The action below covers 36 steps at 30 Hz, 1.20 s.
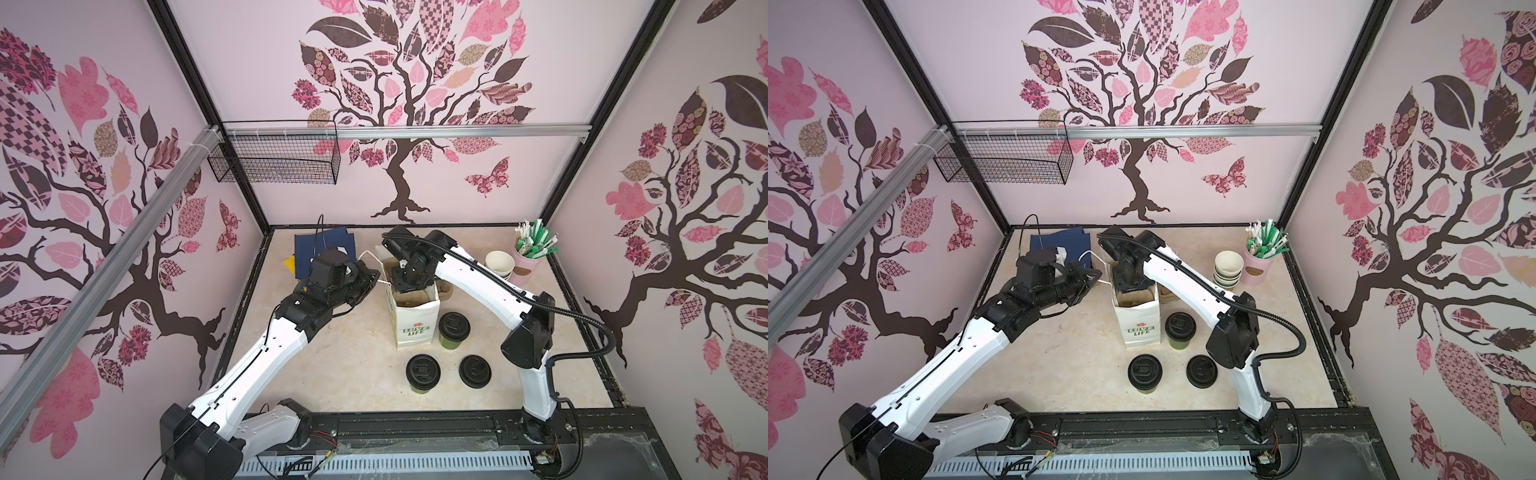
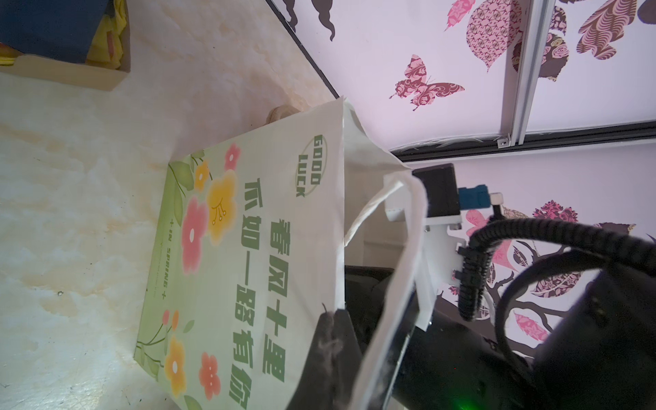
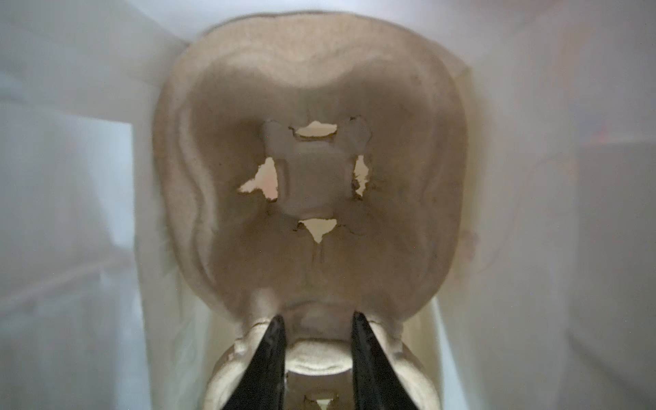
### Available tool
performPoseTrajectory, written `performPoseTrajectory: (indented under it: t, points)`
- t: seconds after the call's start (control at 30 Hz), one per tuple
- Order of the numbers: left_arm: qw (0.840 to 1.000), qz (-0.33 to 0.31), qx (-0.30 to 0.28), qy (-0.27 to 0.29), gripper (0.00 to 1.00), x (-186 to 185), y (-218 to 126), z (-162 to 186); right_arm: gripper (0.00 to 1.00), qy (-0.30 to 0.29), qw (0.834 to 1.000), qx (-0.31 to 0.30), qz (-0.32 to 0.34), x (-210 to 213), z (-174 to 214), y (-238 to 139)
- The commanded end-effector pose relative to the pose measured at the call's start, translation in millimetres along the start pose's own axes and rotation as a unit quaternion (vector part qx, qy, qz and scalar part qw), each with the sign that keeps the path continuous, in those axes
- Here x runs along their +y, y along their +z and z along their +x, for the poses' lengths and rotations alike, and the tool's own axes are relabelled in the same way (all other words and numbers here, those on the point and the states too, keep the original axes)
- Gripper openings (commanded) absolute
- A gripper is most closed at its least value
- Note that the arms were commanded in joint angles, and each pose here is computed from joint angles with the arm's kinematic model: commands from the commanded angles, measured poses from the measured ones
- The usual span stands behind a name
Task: Pack the takeout coffee
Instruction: 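Push the pulp carrier down inside the bag with the right gripper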
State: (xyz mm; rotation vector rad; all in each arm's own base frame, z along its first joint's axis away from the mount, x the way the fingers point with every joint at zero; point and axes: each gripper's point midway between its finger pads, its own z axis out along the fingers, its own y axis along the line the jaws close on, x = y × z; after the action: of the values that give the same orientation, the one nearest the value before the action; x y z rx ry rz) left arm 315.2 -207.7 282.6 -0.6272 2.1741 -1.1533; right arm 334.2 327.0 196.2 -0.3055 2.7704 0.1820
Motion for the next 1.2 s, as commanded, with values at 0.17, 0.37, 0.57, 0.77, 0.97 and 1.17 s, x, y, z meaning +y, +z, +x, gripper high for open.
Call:
performPoseTrajectory:
  t: [0.17, 0.37, 0.57, 0.77, 0.97, 1.17]
  points:
    - [1.000, -0.003, -0.003, 0.006, 0.00, 6, 3, 0, 0.28, 0.004, 1.000, -0.017, 0.015, -8, -9, -29]
    - [1.000, -0.002, -0.003, 0.005, 0.00, 6, 7, 0, 0.29, -0.002, 1.000, 0.017, -0.002, -4, 6, -26]
    - [1.000, -0.001, -0.001, 0.004, 0.00, 5, 8, 0, 0.29, 0.000, 1.000, 0.025, 0.004, -4, 10, -9]
    - [1.000, 0.001, -0.002, 0.005, 0.00, 3, 7, -1, 0.29, -0.011, 0.999, 0.048, 0.010, -2, 17, 13]
    - [1.000, 0.006, -0.001, 0.005, 0.00, 1, 8, -1, 0.29, -0.019, 0.997, 0.071, 0.017, -4, 27, 31]
    - [1.000, 0.007, -0.001, 0.006, 0.00, 1, 9, -1, 0.30, -0.026, 0.996, 0.080, 0.022, -5, 32, 43]
